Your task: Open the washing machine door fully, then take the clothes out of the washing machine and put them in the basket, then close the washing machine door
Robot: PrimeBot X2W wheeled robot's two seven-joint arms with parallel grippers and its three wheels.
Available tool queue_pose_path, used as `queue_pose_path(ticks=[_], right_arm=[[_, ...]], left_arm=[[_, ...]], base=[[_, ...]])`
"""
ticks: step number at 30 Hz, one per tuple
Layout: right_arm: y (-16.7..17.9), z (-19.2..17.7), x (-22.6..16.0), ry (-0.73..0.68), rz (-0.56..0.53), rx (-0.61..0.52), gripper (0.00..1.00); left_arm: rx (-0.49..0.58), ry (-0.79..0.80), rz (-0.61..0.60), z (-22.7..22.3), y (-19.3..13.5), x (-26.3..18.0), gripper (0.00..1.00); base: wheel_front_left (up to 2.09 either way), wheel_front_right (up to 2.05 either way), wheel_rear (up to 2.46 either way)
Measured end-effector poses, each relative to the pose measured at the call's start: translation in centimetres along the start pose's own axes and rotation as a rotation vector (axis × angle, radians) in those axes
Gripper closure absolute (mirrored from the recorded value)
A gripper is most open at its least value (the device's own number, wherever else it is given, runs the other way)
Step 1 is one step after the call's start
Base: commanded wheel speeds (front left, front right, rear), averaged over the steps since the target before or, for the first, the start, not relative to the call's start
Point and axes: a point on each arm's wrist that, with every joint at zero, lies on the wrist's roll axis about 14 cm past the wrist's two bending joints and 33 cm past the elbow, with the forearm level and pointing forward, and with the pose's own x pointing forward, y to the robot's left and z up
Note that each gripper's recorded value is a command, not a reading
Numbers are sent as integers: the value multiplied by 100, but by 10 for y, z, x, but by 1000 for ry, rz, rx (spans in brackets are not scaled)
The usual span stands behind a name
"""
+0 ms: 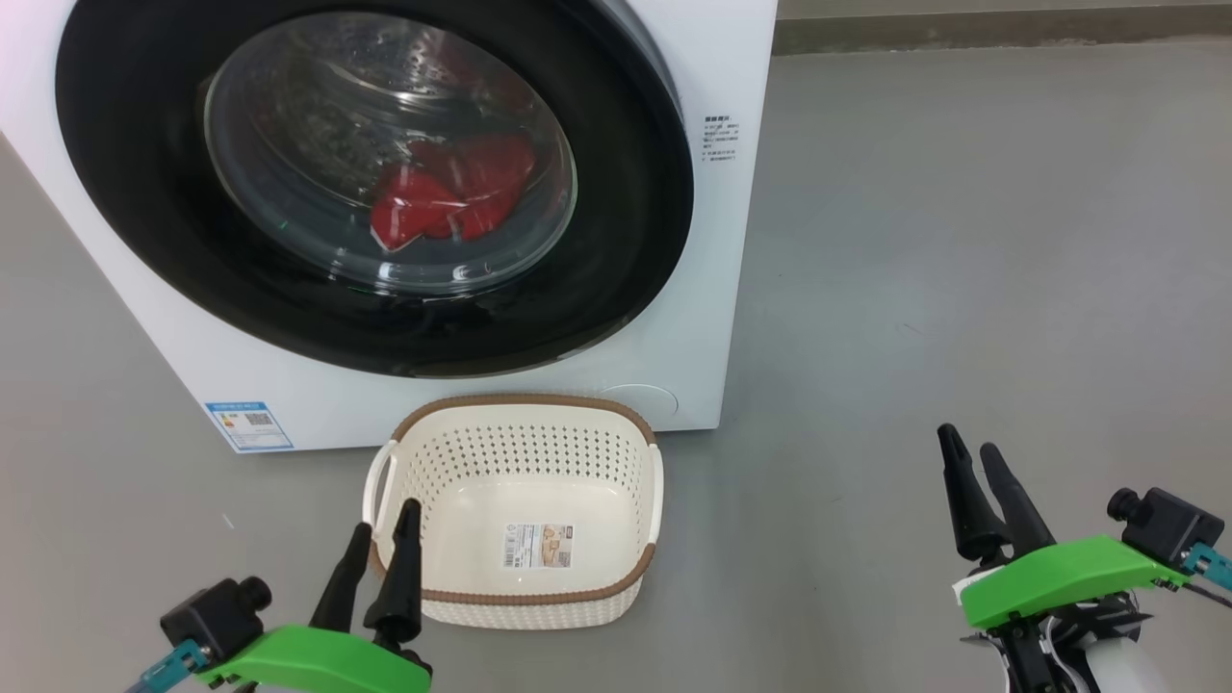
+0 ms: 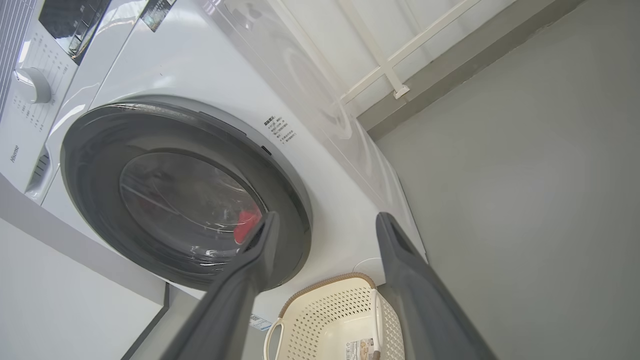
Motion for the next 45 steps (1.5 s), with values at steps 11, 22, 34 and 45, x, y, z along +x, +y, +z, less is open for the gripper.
queue_pose_path(ticks=[11, 22, 34, 45], right_arm=[[16, 8, 8, -33, 53, -130, 0], [30, 11, 13, -55, 101, -248, 0], [42, 17, 17, -90, 142, -359, 0], [54, 17, 19, -112, 192, -483, 0]], left_arm=[[140, -40, -26, 9, -12, 7, 0], [272, -96, -42, 19, -22, 10, 0], [404, -149, -64, 29, -32, 14, 0], [538, -201, -81, 35, -42, 17, 0]], base=[[0, 0, 0], [0, 0, 0], [0, 0, 0], [0, 0, 0]])
